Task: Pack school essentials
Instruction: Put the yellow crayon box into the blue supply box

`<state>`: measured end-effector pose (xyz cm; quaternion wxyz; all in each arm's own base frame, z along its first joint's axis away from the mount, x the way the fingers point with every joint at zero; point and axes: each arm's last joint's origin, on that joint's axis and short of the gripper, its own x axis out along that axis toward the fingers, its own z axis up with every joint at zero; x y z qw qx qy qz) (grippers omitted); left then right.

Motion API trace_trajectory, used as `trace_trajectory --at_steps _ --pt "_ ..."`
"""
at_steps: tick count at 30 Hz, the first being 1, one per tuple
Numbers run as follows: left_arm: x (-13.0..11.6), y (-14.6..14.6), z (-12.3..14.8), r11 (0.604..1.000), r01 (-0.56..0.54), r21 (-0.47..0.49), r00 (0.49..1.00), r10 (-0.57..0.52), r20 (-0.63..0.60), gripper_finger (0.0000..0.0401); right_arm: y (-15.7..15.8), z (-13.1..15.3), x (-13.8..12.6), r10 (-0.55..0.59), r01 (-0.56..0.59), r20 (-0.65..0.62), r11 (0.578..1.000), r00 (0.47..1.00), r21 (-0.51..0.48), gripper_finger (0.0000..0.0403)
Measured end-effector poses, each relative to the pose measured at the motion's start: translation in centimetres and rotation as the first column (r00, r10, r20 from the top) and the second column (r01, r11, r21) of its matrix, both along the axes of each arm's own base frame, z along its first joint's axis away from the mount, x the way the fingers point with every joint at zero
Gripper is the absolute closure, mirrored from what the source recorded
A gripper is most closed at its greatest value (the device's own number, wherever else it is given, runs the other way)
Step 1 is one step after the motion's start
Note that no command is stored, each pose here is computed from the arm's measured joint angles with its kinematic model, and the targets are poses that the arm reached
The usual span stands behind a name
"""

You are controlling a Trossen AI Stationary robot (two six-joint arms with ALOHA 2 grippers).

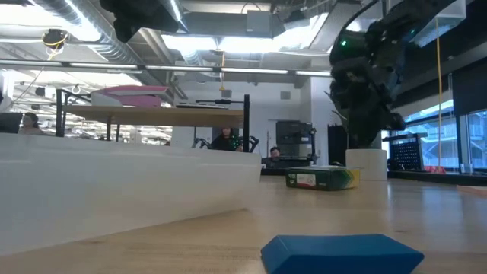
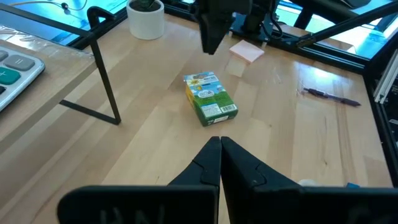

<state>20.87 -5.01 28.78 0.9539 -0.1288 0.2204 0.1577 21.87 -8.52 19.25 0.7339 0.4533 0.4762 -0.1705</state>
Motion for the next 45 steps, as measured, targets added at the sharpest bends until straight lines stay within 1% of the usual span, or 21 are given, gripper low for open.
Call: trace_trajectory --at_steps 3,7,12,17,23,28,30,35,45 --pt "0.0 0.0 0.0 1.0 0.0 0.0 1.0 0.0 0.0 0.0401 -0.9 -0.7 0.7 0.037 -0.036 0.047 0.999 0.998 -0.002 0.0253" --pt "0.0 0.0 0.0 1.0 0.0 0.0 1.0 0.0 0.0 0.0401 -1.7 -2.0 1.3 0.094 -0.097 0.08 0.994 0.992 0.043 0.0253" --pt "0.0 0.0 0.0 1.0 0.0 0.0 1.0 0.0 0.0 0.0401 -2.4 -3.6 1.5 0.132 -0.135 0.049 0.989 0.99 0.055 0.0253" --pt "0.0 0.0 0.0 1.0 0.0 0.0 1.0 0.0 0.0 0.0401 -3.0 -4.6 1.7 0.15 -0.152 0.041 0.988 0.988 0.04 0.0253" --pt "0.0 0.0 0.0 1.0 0.0 0.0 1.0 0.0 0.0 0.0401 -3.1 -5.6 2.0 0.175 -0.177 0.035 0.982 0.984 0.065 0.0253" --pt "0.0 0.0 0.0 1.0 0.0 0.0 1.0 0.0 0.0 0.0401 -3.0 -6.1 2.1 0.218 -0.225 0.07 0.968 0.973 0.109 0.0254" --pt "0.0 0.0 0.0 1.0 0.0 0.0 1.0 0.0 0.0 0.0401 -3.0 -6.3 2.2 0.232 -0.239 0.073 0.966 0.97 0.103 0.0258" --pt "0.0 0.0 0.0 1.0 0.0 0.0 1.0 0.0 0.0 0.0401 -3.0 -6.3 2.2 0.258 -0.264 0.083 0.96 0.963 0.088 0.0288" --pt "0.0 0.0 0.0 1.0 -0.001 0.0 1.0 0.001 0.0 0.0401 -3.0 -6.2 2.2 0.281 -0.29 0.104 0.953 0.954 0.086 0.0388"
